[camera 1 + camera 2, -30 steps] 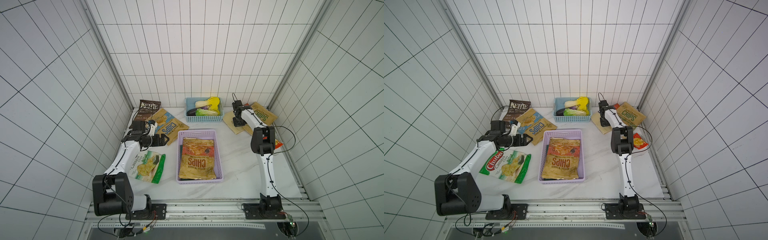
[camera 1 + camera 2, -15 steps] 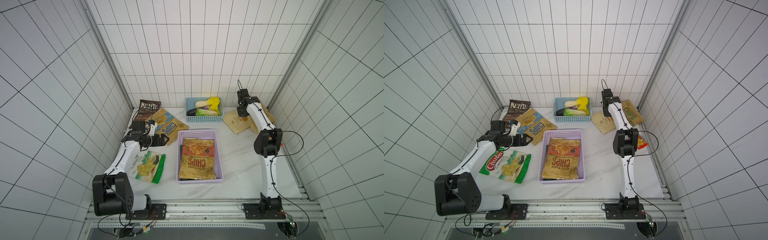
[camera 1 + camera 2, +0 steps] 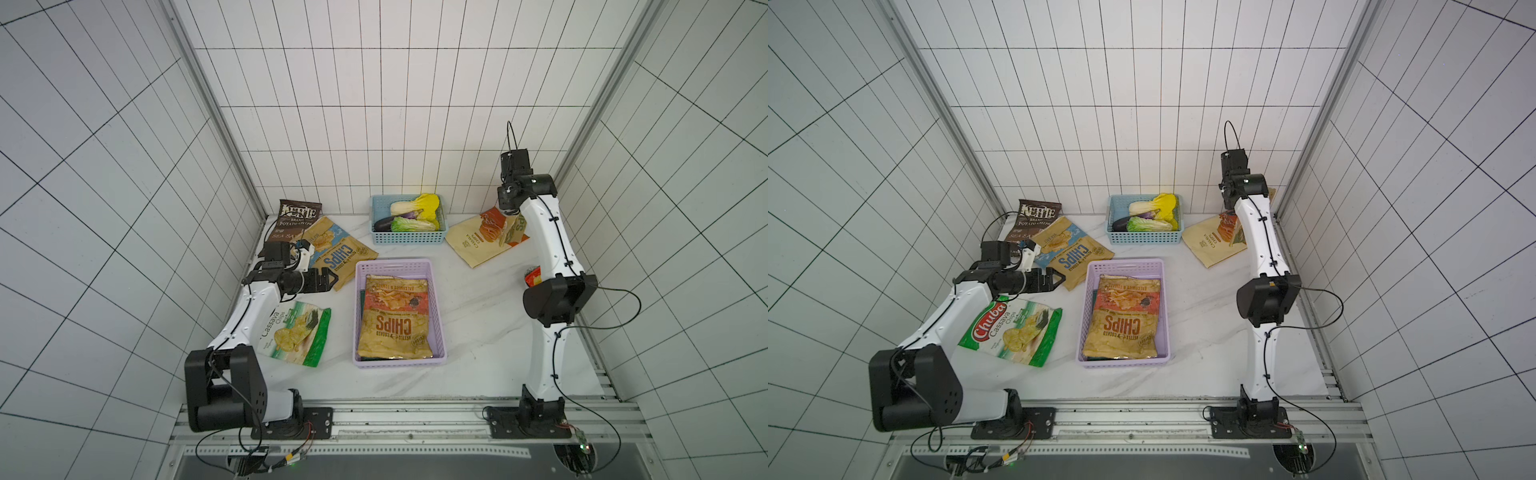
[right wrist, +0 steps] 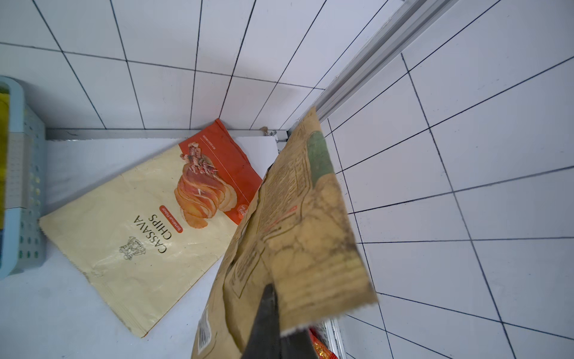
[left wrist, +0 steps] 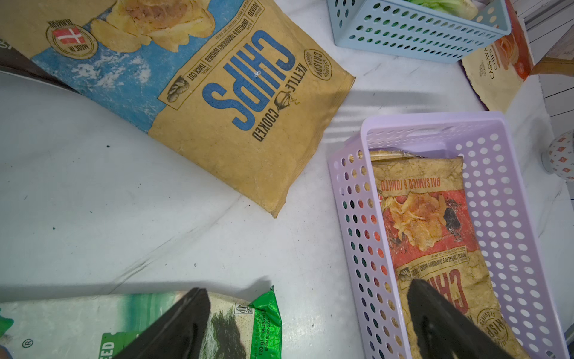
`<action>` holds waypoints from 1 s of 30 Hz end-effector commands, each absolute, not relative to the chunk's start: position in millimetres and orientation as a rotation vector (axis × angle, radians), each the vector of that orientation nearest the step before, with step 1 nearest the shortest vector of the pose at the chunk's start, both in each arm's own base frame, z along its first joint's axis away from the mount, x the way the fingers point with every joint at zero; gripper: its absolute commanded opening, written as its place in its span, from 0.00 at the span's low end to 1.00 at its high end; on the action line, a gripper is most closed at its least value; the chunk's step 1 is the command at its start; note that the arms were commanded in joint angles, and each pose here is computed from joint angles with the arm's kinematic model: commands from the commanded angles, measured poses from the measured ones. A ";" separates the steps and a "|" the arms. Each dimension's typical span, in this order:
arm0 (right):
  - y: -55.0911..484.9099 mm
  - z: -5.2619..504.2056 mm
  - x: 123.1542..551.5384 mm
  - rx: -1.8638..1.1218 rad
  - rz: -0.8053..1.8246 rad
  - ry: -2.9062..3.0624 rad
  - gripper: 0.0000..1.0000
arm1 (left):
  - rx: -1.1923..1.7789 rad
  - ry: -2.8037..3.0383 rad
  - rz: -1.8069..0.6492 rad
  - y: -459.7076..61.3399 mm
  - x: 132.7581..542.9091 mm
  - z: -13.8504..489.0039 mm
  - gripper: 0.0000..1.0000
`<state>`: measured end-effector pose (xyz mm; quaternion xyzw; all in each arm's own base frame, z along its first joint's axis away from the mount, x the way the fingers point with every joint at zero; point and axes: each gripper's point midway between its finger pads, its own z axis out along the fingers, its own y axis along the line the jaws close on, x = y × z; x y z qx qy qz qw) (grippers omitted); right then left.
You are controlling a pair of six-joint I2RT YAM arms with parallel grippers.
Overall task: Put the potato chips into the basket
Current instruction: Pick up the potato chip from the corner of the board.
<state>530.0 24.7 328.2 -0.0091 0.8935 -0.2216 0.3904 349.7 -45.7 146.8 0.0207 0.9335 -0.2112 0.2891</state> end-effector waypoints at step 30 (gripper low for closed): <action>291.9 460.7 319.8 -0.534 1.083 2.059 0.00 | 0.122 2.417 -0.580 -50.6 352.4 176.9 0.97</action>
